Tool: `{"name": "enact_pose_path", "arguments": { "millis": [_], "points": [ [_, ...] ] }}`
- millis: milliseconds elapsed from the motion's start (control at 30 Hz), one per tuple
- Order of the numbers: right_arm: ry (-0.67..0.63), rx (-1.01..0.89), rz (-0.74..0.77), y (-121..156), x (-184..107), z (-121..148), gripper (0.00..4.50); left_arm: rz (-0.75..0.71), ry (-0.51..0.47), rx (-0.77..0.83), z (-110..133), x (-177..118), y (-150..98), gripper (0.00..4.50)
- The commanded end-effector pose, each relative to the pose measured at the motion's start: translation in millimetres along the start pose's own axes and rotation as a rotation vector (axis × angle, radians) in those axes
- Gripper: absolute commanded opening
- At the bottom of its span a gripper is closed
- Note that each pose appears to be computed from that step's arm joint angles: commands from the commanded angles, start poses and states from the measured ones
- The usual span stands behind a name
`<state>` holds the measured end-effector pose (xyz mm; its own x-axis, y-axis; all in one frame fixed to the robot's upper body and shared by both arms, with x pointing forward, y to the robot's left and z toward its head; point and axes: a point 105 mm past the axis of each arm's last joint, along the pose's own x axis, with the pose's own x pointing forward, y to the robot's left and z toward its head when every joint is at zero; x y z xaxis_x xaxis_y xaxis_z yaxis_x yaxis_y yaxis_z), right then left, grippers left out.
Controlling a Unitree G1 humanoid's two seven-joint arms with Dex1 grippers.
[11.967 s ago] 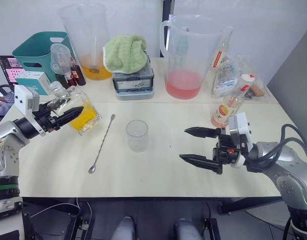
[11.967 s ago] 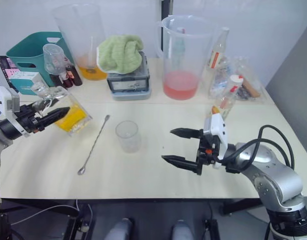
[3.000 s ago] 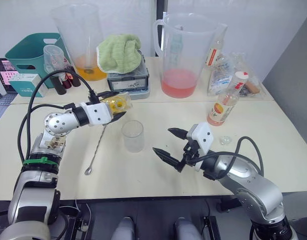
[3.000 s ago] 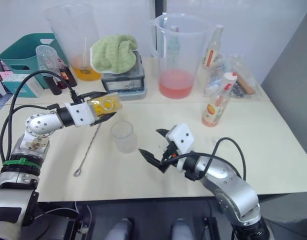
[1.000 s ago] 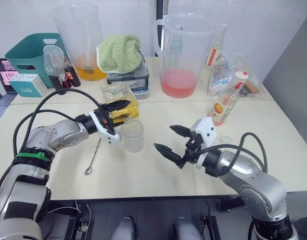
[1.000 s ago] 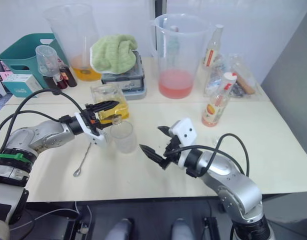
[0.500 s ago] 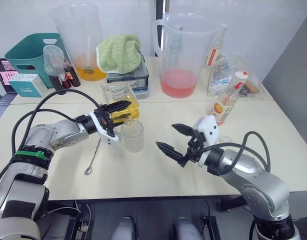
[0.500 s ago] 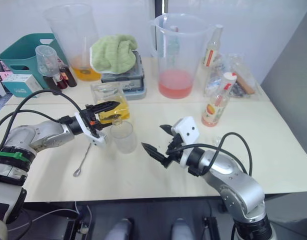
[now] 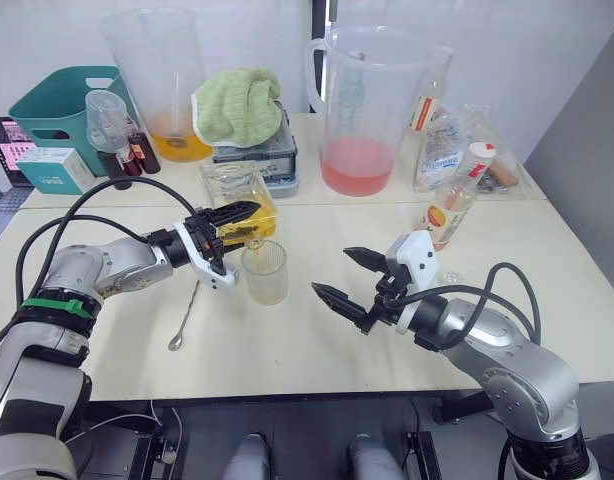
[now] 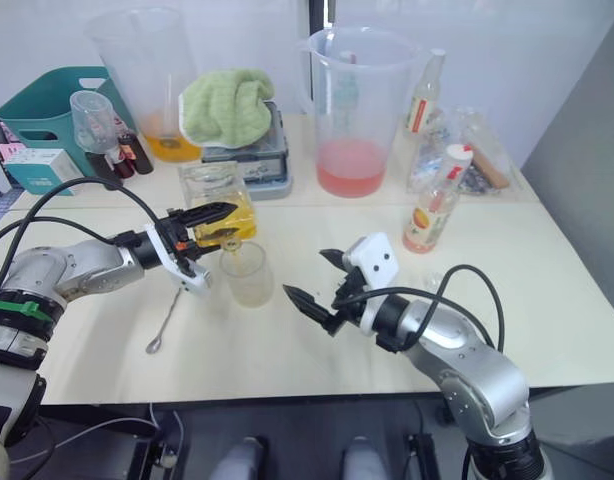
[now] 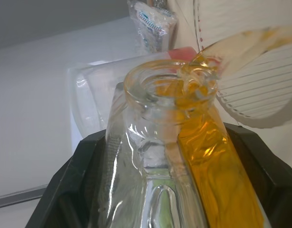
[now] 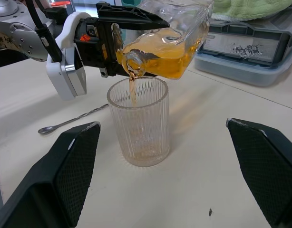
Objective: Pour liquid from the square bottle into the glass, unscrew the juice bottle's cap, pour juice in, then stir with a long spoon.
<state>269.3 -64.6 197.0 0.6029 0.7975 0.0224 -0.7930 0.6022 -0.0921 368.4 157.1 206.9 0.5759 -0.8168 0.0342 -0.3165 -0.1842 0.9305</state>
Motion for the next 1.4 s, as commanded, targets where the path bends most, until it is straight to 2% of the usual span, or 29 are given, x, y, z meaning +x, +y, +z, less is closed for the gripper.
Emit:
{"name": "enact_pose_path", "arguments": {
  "millis": [33,233,467,600,800,1000,1233,1400],
  "points": [
    [-0.045,-0.029,0.018,6.2,-0.7,13.0,4.50,0.137,0.017,0.086,-11.6,1.3,42.6,2.83],
    [-0.045,-0.029,0.018,5.9,-1.0,13.0,4.50,0.138,0.034,0.054,-13.8,1.6,40.7,2.83],
    [-0.044,-0.027,0.019,6.3,-0.9,12.6,4.50,0.119,0.137,-0.169,-25.0,0.8,26.9,2.83],
    [-0.044,-0.024,0.018,6.8,-0.7,12.2,4.50,0.097,0.164,-0.253,-28.2,-2.1,22.7,2.83],
    [-0.044,-0.020,0.020,7.2,0.0,10.7,4.50,0.158,0.190,-0.347,-36.2,-9.5,36.4,2.83],
    [-0.041,-0.028,0.027,4.9,2.5,10.0,4.50,0.264,0.251,-0.539,-51.2,-28.3,48.8,2.83],
    [-0.033,-0.060,0.078,-0.3,9.7,14.3,4.50,0.431,0.494,-0.870,-92.7,-75.0,52.3,2.83],
    [-0.030,-0.081,0.154,-0.9,16.4,19.4,4.50,0.533,0.677,-1.199,-107.1,-110.3,35.2,2.83]
  ]
}}
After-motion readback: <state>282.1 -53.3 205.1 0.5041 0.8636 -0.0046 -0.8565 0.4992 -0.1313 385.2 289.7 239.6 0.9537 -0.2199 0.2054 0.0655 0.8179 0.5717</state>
